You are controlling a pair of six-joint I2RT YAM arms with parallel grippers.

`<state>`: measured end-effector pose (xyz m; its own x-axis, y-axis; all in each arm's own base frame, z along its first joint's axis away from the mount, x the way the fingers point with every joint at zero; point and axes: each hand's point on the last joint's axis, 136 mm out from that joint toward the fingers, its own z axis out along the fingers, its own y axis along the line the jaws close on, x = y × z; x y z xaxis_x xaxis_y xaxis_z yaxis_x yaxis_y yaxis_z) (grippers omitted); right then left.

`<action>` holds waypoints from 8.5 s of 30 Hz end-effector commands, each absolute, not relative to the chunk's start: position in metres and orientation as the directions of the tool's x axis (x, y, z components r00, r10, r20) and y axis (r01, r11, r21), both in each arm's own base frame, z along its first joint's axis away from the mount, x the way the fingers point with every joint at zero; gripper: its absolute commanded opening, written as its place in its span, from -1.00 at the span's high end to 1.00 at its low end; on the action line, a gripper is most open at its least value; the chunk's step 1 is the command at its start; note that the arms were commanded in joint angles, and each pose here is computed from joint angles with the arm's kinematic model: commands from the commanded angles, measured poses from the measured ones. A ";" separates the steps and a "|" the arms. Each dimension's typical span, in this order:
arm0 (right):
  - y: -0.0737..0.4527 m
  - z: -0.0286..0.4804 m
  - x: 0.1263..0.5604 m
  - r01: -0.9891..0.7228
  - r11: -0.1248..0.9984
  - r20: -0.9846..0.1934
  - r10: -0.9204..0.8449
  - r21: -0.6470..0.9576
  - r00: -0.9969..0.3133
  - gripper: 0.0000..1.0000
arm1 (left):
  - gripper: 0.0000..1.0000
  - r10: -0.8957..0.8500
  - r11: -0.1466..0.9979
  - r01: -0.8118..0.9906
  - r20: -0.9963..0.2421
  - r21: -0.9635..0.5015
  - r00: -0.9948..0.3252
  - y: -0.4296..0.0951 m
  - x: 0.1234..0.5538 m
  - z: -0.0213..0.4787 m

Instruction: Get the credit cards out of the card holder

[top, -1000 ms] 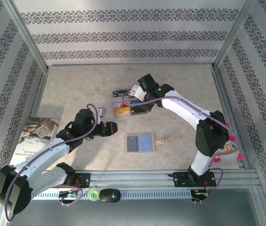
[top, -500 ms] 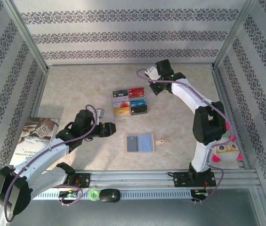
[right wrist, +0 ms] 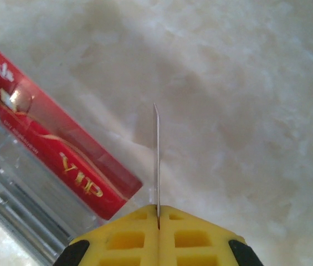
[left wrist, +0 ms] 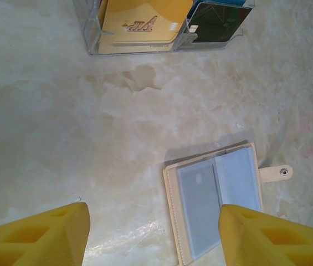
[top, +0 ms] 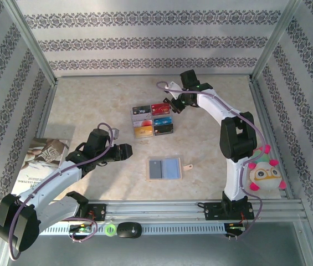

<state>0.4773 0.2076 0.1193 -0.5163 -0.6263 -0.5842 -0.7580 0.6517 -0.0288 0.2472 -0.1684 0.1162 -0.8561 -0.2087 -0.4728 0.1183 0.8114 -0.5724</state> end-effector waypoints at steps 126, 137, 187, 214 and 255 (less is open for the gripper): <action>0.273 0.082 0.368 -0.911 0.214 -0.248 -0.960 -0.354 -0.129 0.79 | -0.27 -0.307 0.773 0.047 -0.438 -0.633 -0.845 -0.149 0.241 0.107; 0.260 0.081 0.369 -0.910 0.214 -0.234 -0.963 -0.356 -0.135 0.79 | -0.27 -0.310 0.772 0.047 -0.441 -0.634 -0.842 -0.149 0.242 0.108; 0.306 0.014 0.175 -0.767 0.641 -0.262 -0.738 0.017 -0.622 0.20 | -0.46 -0.350 0.758 0.014 -0.425 -0.652 -0.835 -0.144 0.234 0.096; 0.327 0.065 0.188 -0.705 0.638 -0.610 -0.435 0.310 -0.662 1.00 | 0.47 -0.120 0.741 0.225 -0.454 -0.633 -0.883 -0.244 0.217 0.080; 0.206 0.065 0.199 -0.250 0.952 -0.588 -0.102 0.176 -0.802 0.26 | 1.00 0.008 0.835 0.154 -0.267 -0.528 -0.964 -0.263 0.194 0.018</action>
<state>0.1919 0.2182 0.0520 -0.8233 -0.1621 -0.5440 -0.3030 0.9359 0.1797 0.2052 -0.2672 0.0266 -0.9513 -0.0275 -0.3070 0.1563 0.8154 -0.5574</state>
